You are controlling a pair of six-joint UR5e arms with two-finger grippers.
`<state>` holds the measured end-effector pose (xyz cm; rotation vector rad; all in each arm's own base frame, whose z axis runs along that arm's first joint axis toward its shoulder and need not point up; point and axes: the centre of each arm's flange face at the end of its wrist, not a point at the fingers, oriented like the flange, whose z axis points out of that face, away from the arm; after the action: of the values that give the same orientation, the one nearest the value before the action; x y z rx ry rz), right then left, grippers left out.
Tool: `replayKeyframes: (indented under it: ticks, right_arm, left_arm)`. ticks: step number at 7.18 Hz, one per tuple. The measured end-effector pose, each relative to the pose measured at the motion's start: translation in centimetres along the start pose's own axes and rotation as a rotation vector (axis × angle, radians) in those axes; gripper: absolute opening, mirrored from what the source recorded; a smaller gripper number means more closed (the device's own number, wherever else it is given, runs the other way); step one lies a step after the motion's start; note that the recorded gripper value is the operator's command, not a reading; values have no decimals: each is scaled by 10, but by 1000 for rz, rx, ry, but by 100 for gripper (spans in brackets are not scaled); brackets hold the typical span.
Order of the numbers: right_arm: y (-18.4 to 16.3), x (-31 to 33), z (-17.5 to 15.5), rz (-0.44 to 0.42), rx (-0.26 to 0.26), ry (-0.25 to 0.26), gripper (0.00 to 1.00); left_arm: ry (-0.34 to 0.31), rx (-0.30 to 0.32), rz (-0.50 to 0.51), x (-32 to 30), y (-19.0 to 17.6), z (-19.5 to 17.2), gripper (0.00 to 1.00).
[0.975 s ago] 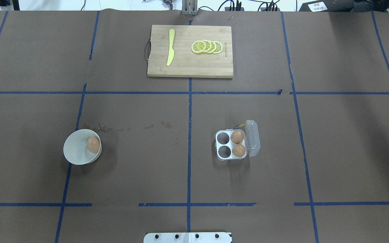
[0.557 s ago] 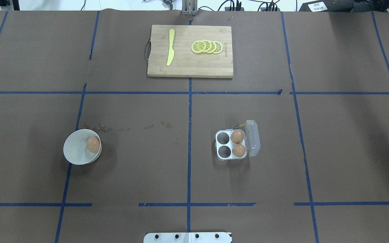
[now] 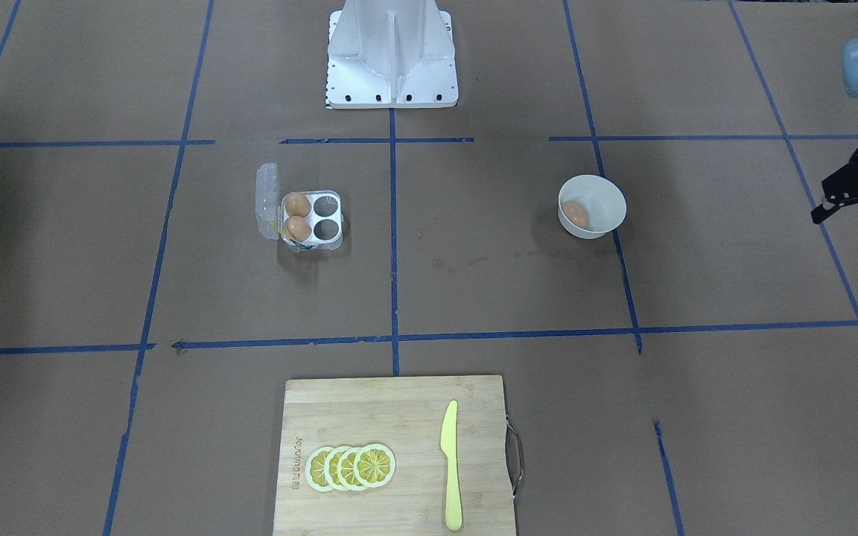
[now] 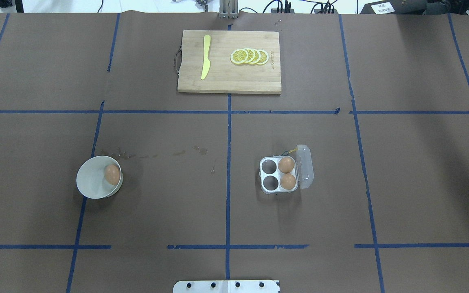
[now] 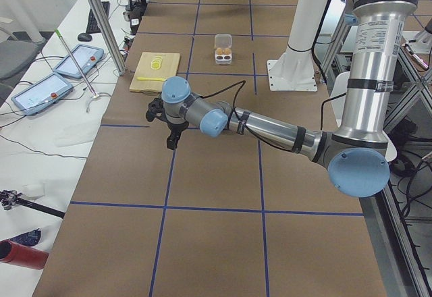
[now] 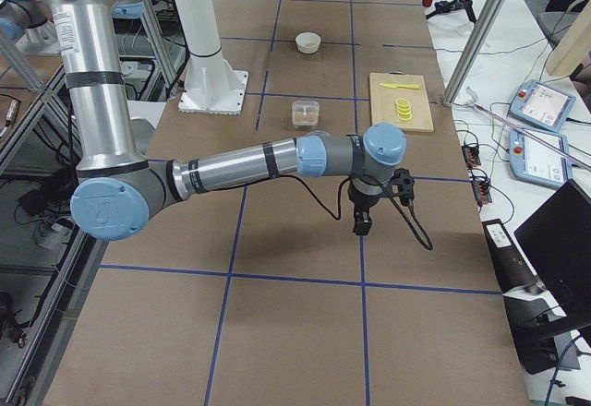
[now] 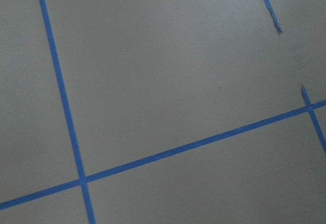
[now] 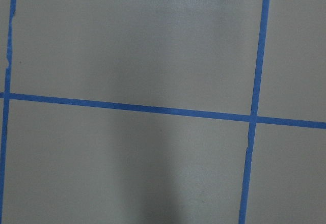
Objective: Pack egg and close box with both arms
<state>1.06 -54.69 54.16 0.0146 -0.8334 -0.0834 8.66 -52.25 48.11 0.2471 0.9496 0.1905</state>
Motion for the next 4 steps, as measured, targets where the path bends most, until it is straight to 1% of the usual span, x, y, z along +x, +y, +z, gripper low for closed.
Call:
replayKeyframes:
  ticks: [2, 4]
  right_arm:
    - [0, -3, -1, -6, 2, -1, 100]
    - [0, -5, -1, -9, 4, -5, 100]
  left_arm:
    - [43, -51, -95, 58, 7, 30, 100]
    - [107, -101, -197, 116, 22, 69, 100]
